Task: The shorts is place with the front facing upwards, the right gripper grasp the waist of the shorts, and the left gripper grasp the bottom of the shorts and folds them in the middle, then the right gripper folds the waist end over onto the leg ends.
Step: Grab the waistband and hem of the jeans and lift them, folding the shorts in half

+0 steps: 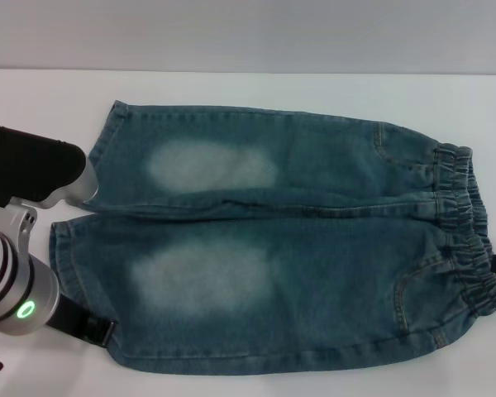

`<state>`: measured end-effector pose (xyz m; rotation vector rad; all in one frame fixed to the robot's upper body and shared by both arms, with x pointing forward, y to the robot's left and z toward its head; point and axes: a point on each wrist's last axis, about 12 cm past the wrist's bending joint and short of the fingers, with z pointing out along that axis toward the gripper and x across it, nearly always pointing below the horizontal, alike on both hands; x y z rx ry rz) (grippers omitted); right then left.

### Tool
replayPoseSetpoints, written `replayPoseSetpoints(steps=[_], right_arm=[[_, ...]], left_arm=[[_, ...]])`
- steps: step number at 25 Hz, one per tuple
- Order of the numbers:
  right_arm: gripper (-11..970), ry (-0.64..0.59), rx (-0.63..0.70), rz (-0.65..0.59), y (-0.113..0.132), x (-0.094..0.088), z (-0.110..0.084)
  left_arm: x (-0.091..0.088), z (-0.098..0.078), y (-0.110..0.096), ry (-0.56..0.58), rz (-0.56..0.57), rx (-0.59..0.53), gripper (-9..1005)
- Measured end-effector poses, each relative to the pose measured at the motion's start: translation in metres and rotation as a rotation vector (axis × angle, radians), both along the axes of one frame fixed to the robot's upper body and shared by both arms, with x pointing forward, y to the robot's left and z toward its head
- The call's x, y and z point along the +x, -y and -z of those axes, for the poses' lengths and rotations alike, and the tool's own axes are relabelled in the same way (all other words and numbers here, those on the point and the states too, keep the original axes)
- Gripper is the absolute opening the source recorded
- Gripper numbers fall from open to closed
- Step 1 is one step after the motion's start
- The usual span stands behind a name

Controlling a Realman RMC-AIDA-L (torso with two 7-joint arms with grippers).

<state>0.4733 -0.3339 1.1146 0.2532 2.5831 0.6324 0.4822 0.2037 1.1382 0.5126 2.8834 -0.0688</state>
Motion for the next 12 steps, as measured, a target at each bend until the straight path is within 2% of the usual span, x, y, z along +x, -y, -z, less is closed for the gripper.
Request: replayPoseSetpoints(steps=[12], right_arm=[[524,-0.026,0.01,0.003,-0.0003,-0.0008,0.0064]], left_arm=[[0.0015,-0.0002,0.0009,0.003,0.003,0.001,92]])
